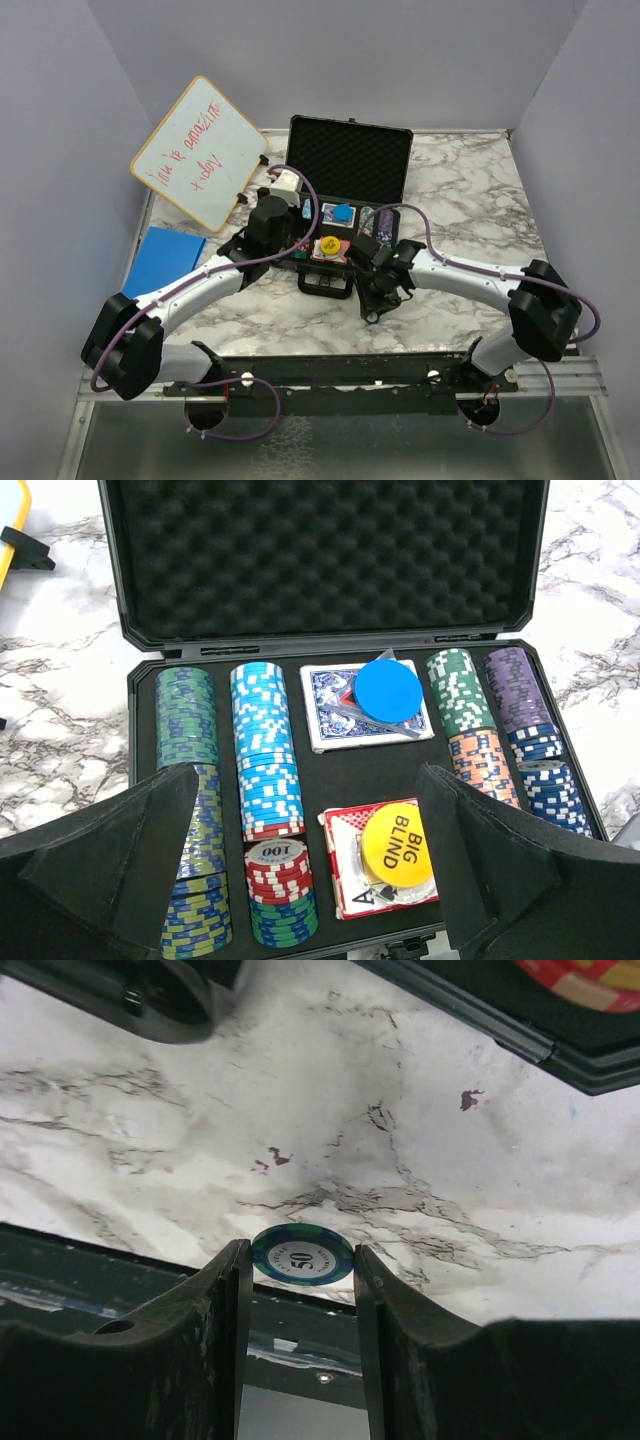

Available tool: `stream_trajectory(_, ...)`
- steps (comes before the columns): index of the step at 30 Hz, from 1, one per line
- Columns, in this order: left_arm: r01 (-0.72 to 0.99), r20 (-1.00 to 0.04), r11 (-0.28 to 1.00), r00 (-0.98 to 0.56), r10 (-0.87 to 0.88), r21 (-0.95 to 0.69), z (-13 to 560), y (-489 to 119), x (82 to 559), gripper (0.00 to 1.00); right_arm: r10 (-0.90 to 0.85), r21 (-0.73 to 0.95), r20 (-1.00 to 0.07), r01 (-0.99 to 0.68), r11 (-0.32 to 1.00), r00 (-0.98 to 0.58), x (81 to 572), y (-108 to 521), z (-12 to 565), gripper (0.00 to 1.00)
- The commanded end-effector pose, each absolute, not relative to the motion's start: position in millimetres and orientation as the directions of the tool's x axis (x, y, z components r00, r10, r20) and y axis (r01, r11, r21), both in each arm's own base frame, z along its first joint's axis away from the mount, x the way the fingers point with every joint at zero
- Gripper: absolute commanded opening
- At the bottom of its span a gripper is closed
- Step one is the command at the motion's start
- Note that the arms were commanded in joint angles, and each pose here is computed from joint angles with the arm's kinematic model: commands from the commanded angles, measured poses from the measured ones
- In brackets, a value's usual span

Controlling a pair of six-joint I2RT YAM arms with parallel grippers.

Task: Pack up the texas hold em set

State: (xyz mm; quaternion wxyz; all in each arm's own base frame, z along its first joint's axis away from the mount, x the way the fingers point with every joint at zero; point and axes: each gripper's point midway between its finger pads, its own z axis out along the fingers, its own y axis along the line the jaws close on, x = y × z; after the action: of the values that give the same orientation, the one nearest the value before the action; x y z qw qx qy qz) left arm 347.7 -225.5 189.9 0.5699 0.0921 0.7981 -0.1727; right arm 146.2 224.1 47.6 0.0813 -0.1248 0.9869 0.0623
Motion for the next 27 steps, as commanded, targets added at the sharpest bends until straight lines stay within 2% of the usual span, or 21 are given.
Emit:
stream_trajectory(1,0.355,-0.935,0.911,-0.346,-0.079,-0.208,192,-231,346,0.99,-0.205,0.141,-0.270,-0.249,0.958,-0.941,168,230,75,0.43)
stream_trajectory(9,0.424,-0.935,0.870,-0.340,-0.103,-0.251,196,-240,335,0.99,-0.044,0.291,-0.457,-0.196,0.937,-0.888,228,242,132,0.44)
stream_trajectory(15,0.531,-0.923,0.785,-0.362,-0.130,-0.318,201,-263,321,0.99,0.110,0.381,-0.557,-0.136,0.914,-0.823,287,247,161,0.44)
stream_trajectory(19,0.567,-0.901,0.727,-0.400,-0.169,-0.388,202,-276,312,0.98,0.232,0.461,-0.572,-0.075,0.884,-0.787,316,252,177,0.44)
stream_trajectory(23,0.614,-0.875,0.641,-0.434,-0.213,-0.460,208,-292,302,0.93,0.341,0.560,-0.542,-0.028,0.828,-0.768,336,255,191,0.44)
stream_trajectory(27,0.657,-0.854,0.558,-0.471,-0.220,-0.506,212,-308,294,0.90,0.339,0.638,-0.533,-0.105,0.763,-0.775,346,265,210,0.45)
